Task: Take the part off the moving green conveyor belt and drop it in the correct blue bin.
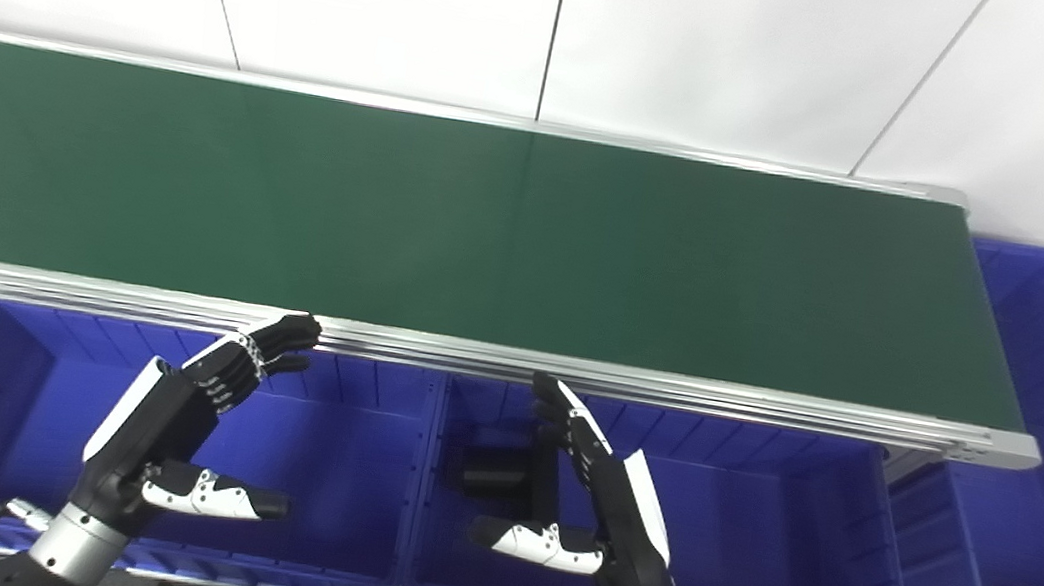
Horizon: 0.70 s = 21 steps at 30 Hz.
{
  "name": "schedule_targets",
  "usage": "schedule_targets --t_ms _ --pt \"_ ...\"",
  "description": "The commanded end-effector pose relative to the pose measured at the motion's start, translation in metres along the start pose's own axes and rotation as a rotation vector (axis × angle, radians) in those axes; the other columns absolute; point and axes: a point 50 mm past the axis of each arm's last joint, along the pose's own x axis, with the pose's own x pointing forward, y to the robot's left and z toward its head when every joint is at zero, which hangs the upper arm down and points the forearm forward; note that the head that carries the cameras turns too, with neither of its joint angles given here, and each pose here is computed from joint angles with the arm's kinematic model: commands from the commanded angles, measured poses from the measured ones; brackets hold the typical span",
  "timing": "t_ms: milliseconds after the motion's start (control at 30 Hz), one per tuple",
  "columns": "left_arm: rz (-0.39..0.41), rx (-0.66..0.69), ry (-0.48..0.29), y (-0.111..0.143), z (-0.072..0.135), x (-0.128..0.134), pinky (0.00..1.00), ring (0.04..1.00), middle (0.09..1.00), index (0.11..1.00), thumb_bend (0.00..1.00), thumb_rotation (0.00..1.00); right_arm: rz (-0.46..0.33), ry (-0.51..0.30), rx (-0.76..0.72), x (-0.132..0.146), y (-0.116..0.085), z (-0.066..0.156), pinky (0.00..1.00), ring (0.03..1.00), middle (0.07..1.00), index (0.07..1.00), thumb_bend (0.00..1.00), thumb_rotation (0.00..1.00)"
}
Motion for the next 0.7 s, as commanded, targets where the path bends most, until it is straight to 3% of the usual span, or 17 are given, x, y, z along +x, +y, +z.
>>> schedule_targets --t_ms 0,300,667 --pt "-0.003 0.017 -0.049 0.005 0.008 0.005 0.83 0.872 0.867 0.845 0.89 0.24 -0.012 -0.084 0.002 0.004 0.0 0.01 0.84 0.883 0.904 0.906 1.0 0.42" --pt "-0.006 0.008 -0.046 0.0 0.006 0.007 0.83 0.866 0.859 0.837 0.91 0.24 -0.01 -0.08 -0.005 0.0 -0.004 0.009 0.83 0.886 0.911 0.909 1.0 0.42" --pt "-0.005 0.012 -0.015 -0.035 0.003 0.011 0.81 0.859 0.872 0.838 0.92 0.27 -0.012 -0.11 -0.026 -0.011 -0.025 0.007 0.81 0.871 0.907 0.899 1.0 0.36"
